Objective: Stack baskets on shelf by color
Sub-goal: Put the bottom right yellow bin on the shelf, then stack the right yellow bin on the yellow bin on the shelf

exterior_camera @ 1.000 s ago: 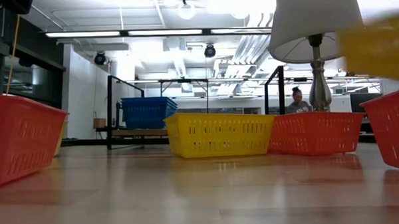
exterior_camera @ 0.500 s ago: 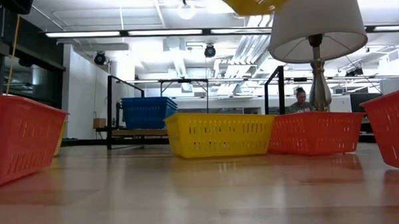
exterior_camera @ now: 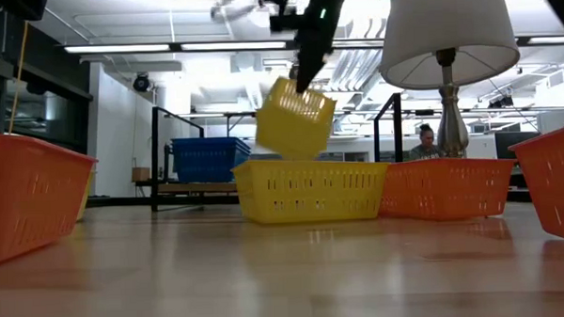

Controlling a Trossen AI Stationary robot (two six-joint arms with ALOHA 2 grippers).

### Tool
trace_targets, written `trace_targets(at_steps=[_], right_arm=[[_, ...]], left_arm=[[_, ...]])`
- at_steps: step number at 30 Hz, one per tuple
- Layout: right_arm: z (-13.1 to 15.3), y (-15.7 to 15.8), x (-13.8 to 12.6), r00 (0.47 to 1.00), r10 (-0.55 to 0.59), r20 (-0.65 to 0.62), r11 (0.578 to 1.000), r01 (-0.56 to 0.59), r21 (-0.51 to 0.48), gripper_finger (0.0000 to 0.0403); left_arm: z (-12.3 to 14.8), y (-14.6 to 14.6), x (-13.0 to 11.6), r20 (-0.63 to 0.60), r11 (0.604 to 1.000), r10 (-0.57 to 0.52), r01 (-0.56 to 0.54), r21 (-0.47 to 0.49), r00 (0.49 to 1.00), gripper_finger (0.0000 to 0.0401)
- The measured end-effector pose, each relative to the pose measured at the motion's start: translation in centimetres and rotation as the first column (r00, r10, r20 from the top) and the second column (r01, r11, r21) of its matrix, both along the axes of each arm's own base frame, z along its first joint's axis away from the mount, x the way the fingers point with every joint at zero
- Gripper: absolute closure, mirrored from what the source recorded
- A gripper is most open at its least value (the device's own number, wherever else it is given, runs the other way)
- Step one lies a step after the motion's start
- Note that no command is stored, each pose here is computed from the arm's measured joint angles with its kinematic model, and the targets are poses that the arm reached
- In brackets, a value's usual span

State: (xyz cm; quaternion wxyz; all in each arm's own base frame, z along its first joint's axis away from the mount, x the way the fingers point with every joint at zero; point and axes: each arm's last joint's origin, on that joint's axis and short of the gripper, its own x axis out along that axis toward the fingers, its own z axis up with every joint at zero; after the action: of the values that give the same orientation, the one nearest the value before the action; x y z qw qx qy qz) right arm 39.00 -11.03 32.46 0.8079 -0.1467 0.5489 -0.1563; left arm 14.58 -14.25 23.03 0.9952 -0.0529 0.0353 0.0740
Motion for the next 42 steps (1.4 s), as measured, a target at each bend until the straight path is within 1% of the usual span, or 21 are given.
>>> trace_targets(at_steps=[4,8,14,21,26,29,32,38,42], right_arm=[[-1.8,-3.3,0.9,1.000,-0.002,-0.028,0.999,0.004,0.053,0.0403],[-2.7,-4.8,1.3,0.998,0.040,-0.041,0.996,-0.037,0.082,0.0403],[-3.3,-5.4,1.8,0.998,0.061,-0.016,0.993,-0.059,0.107,0.0403],[-3.0,-5.7,2.5,0.997,0.054,0.064,0.995,-0.059,0.079,0.0403],[-3.0,-5.7,2.6,0.996,0.023,0.081,0.996,-0.030,0.088,0.0403],[-3.0,-5.8,2.5,0.997,0.012,0.077,0.997,-0.018,0.075,0.0400],[-3.0,-5.8,2.5,0.997,-0.012,0.075,0.998,0.008,0.064,0.0382],[-3.0,-5.8,2.5,0.997,-0.021,0.078,0.998,0.015,0.067,0.0321],[-3.0,-5.8,2.5,0.997,-0.027,0.078,0.998,0.022,0.065,0.0291]], left_arm=[[0.0,0.0,0.0,0.000,1.000,0.000,0.000,0.000,1.000,0.0401],[0.0,0.0,0.0,0.000,1.000,0.000,0.000,0.001,1.000,0.0401],[0.0,0.0,0.0,-0.003,1.000,0.000,0.000,0.004,1.000,0.0401],[-0.1,0.0,0.0,-0.004,1.000,0.000,0.000,0.005,1.000,0.0401],[-0.1,0.0,0.0,-0.005,1.000,0.000,0.000,0.006,1.000,0.0401],[-0.1,0.0,0.0,-0.005,1.000,0.000,0.000,0.006,1.000,0.0401],[-0.1,0.0,0.0,-0.005,1.000,0.000,0.000,0.006,1.000,0.0401],[-0.1,0.0,0.0,-0.005,1.000,0.000,0.000,0.006,1.000,0.0401],[-0.1,0.0,0.0,-0.005,1.000,0.000,0.000,0.007,1.000,0.0401]])
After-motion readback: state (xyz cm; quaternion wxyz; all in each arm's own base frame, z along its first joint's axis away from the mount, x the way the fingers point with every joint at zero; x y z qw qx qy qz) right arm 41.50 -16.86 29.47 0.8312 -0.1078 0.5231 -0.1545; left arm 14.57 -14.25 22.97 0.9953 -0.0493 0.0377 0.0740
